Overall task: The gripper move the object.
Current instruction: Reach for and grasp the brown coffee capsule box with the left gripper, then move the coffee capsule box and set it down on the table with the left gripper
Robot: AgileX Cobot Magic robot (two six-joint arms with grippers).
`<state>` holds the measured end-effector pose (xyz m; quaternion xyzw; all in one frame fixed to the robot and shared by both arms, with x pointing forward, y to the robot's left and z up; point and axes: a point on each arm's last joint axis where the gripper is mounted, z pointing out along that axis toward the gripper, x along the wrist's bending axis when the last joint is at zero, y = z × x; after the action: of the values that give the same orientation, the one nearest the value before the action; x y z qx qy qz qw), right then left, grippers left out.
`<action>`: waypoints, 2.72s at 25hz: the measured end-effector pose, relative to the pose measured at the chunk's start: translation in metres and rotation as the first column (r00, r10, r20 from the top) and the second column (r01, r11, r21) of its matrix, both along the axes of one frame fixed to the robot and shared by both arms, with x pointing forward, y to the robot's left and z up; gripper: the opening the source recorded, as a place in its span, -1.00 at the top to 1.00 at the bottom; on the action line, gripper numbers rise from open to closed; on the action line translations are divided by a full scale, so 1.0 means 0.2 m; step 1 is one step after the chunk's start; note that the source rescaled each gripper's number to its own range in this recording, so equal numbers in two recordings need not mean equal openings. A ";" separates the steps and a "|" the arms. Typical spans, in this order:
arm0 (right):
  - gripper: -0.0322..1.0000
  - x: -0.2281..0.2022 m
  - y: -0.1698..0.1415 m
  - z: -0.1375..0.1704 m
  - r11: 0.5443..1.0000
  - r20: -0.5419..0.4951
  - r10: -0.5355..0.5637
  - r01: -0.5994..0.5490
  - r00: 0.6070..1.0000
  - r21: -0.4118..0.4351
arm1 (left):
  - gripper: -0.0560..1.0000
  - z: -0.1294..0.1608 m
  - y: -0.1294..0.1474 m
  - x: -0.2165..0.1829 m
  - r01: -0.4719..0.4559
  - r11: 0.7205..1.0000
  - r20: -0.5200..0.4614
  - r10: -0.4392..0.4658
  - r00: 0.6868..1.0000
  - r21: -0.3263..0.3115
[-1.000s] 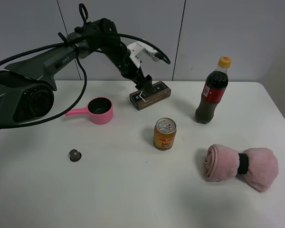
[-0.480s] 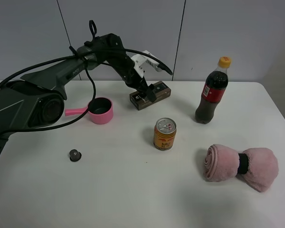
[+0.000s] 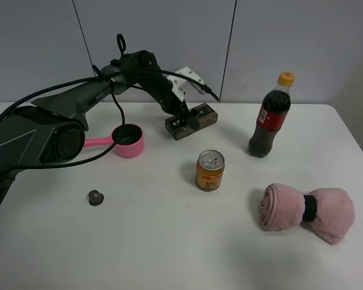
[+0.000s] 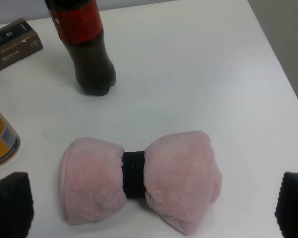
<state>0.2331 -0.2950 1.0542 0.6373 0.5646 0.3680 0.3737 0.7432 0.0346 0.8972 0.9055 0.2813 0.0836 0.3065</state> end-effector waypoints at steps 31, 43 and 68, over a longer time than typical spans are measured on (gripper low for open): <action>-1.00 0.00 0.00 0.00 1.000 0.000 0.000 0.000 1.000 0.000 | 0.87 0.05 -0.03 -0.04 -0.015 1.000 -0.038 0.015 0.999 -0.001; -1.00 0.00 0.00 0.00 1.000 0.000 0.000 0.000 1.000 0.000 | 0.87 0.70 0.07 -0.22 -0.355 0.935 -0.166 0.354 0.920 0.025; -1.00 0.00 0.00 0.00 1.000 0.000 0.000 0.000 1.000 0.000 | 0.87 1.11 0.03 -0.51 -0.318 0.948 -0.058 0.318 0.946 0.011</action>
<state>0.2331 -0.2950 1.0542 0.6373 0.5646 0.3680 0.3737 0.6412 0.0398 1.1187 0.8505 0.4325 0.1055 0.2800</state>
